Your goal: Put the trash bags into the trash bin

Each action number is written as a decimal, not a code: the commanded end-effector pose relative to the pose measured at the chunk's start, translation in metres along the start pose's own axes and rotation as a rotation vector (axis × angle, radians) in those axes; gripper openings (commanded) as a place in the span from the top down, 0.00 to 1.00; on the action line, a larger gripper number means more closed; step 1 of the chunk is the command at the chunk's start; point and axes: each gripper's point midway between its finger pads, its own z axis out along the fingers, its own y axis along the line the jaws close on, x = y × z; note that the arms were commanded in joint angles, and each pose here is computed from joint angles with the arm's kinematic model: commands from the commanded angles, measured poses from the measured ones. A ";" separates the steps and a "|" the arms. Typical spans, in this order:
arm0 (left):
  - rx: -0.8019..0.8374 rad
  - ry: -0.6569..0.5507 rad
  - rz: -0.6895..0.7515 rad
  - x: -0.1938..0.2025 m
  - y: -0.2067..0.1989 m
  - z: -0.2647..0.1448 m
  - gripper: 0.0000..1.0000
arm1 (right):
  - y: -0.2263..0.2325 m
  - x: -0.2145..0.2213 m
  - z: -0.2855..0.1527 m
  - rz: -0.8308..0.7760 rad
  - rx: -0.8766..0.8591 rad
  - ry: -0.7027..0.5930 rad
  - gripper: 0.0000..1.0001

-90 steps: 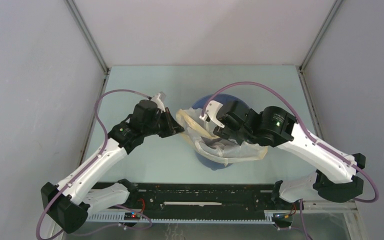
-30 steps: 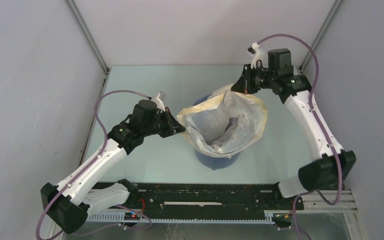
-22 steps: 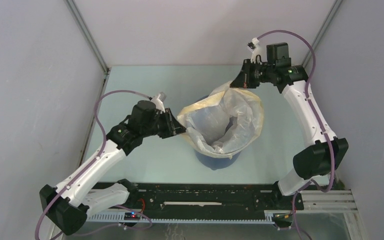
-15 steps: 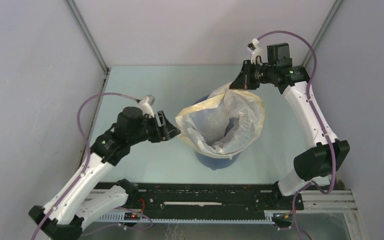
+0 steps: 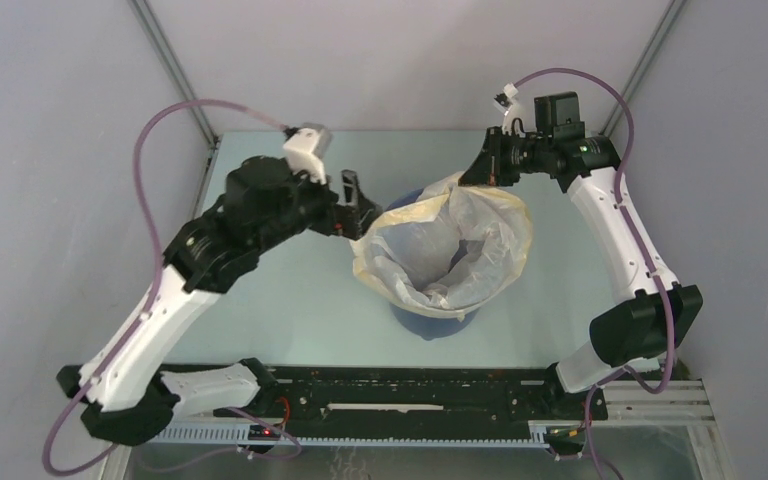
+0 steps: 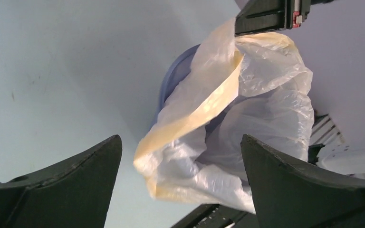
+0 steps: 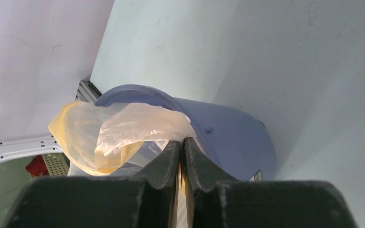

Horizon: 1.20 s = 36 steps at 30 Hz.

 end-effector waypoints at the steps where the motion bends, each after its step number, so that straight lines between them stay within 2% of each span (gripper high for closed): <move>1: 0.085 0.053 0.233 -0.008 -0.023 0.028 0.00 | 0.015 -0.001 -0.016 -0.027 -0.026 -0.022 0.86; 5: 0.098 0.183 0.350 0.011 -0.044 0.057 0.00 | 0.016 0.001 -0.017 -0.027 -0.026 -0.017 0.86; 10: -0.090 0.220 0.389 0.015 -0.023 0.088 0.00 | 0.016 0.001 -0.017 -0.021 -0.030 -0.020 0.86; 12: -0.138 0.237 0.393 0.016 -0.016 0.092 0.06 | 0.018 0.001 -0.016 -0.017 -0.041 -0.016 0.86; 18: -0.129 0.226 0.365 0.016 -0.019 0.091 0.35 | 0.015 0.001 -0.015 -0.016 -0.036 -0.013 0.86; 22: -0.159 0.203 0.321 0.013 -0.015 0.090 0.37 | 0.012 -0.001 -0.016 -0.014 -0.022 -0.023 0.86; 26: -0.163 0.196 0.234 0.010 -0.008 0.097 0.38 | 0.006 -0.006 -0.017 0.001 -0.003 -0.041 0.86; 30: -0.082 0.233 0.054 0.010 0.002 0.110 0.37 | -0.002 -0.006 -0.012 0.049 -0.024 -0.018 0.85; 36: 0.069 0.282 -0.237 0.021 0.011 0.133 0.47 | -0.010 -0.005 -0.005 0.110 -0.058 0.005 0.82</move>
